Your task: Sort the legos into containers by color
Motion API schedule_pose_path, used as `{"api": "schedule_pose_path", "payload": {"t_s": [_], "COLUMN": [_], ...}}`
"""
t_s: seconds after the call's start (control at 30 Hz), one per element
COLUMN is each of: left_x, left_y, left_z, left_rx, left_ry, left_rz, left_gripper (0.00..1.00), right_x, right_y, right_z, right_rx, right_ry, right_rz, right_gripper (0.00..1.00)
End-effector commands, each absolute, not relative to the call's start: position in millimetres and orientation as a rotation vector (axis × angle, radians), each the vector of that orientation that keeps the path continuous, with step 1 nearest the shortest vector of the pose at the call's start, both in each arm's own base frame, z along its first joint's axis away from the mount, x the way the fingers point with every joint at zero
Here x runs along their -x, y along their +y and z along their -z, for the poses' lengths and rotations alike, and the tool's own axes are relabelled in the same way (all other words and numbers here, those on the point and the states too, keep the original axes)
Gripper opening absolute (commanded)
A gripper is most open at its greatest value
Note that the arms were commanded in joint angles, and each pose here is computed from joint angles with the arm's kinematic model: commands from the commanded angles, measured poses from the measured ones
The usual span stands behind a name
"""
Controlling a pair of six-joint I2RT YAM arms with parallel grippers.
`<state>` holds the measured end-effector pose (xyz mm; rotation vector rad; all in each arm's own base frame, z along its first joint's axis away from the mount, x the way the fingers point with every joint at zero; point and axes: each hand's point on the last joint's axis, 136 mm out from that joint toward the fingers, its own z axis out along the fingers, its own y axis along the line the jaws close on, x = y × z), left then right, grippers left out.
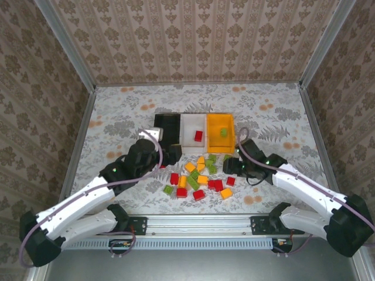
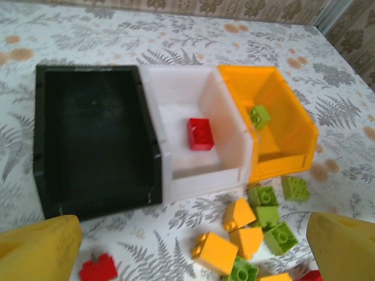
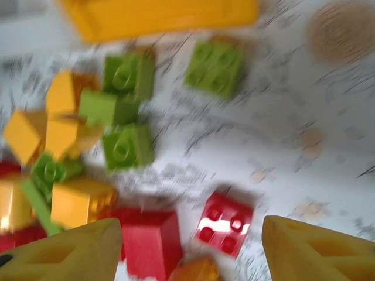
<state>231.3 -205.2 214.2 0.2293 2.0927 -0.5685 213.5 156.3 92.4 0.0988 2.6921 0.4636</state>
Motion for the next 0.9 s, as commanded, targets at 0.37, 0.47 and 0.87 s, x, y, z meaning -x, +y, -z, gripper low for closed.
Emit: {"api": "schedule_pose_path", "payload": {"t_s": [0.37, 0.47, 0.87], "left_x": [-217.9, -219.7, -221.9], "left_y": [-173.4, -171.8, -166.4], "left_z": [-194.1, -191.4, -183.7], "left_rx": [-0.082, -0.071, -0.025], "left_ry": [2.109, 2.122, 2.156], "left_rz": [0.568, 0.555, 0.559], "left_gripper": [1.00, 1.00, 1.00], "right_x": [-137.5, -138.3, -153.4], "right_y": [161.6, 166.7, 176.3], "right_z": [-37.0, -31.4, -23.2], "right_rx": [0.175, 0.208, 0.308], "right_ry": [2.941, 2.943, 2.925], "right_rz": [-0.275, -0.242, -0.153], "right_gripper": [0.80, 0.80, 0.63]}}
